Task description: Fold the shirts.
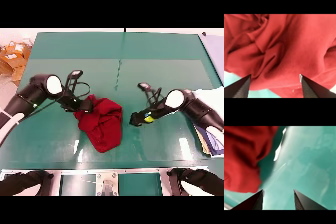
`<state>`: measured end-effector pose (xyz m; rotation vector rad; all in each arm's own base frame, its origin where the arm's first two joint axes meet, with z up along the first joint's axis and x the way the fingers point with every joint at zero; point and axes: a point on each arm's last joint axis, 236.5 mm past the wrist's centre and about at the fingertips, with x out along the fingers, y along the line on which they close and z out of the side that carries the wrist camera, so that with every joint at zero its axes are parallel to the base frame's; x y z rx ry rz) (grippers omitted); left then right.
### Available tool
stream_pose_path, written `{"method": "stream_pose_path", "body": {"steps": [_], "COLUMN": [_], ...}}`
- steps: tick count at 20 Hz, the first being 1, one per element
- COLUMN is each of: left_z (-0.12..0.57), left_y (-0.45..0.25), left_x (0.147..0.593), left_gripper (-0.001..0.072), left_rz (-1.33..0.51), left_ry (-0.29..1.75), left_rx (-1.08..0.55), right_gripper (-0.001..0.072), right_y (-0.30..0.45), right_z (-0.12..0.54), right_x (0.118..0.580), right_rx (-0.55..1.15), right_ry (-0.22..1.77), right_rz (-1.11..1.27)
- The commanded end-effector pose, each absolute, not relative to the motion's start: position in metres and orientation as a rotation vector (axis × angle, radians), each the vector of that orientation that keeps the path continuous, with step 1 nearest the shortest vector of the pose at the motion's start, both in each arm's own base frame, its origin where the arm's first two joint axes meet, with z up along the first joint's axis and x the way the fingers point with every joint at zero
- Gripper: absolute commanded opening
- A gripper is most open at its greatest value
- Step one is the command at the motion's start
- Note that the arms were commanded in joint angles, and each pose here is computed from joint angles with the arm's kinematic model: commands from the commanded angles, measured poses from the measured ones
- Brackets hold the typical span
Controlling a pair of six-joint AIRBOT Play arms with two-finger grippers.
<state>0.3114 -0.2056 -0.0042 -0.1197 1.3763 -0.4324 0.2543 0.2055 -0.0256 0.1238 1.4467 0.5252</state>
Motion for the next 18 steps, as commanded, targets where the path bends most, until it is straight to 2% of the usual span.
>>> {"method": "stream_pose_path", "body": {"steps": [1,5,6,7,8,9,13,18], "left_z": [-0.03,-0.05,-0.053,-0.055,-0.056,-0.056,-0.043,-0.023], "left_y": [-0.223,-0.229,-0.229,-0.227,-0.223,-0.217,-0.168,-0.102], "left_x": [0.313,0.327,0.329,0.33,0.33,0.329,0.334,0.345], "left_gripper": [0.0701,0.0699,0.0695,0.0482,0.0097,0.0026,0.0025,0.0025], "left_rz": [-0.515,-0.538,-0.545,-0.551,-0.56,-0.559,-0.492,-0.365], "left_ry": [1.345,1.319,1.311,1.305,1.301,1.304,1.385,1.456], "left_rx": [-0.181,-0.163,-0.145,-0.12,-0.082,-0.038,0.109,0.06], "right_gripper": [0.0425,0.0408,0.032,0.0224,0.014,0.0015,0.0012,0.0012], "right_y": [0.254,0.281,0.284,0.285,0.285,0.284,0.253,0.184], "right_z": [-0.047,-0.084,-0.089,-0.092,-0.094,-0.095,-0.099,-0.096], "right_x": [0.229,0.226,0.228,0.23,0.23,0.23,0.24,0.276], "right_rx": [0.14,0.123,0.141,0.152,0.149,0.136,0.128,0.314], "right_ry": [1.444,1.464,1.469,1.471,1.474,1.472,1.509,1.543], "right_rz": [0.689,0.696,0.688,0.679,0.678,0.682,0.631,0.455]}}
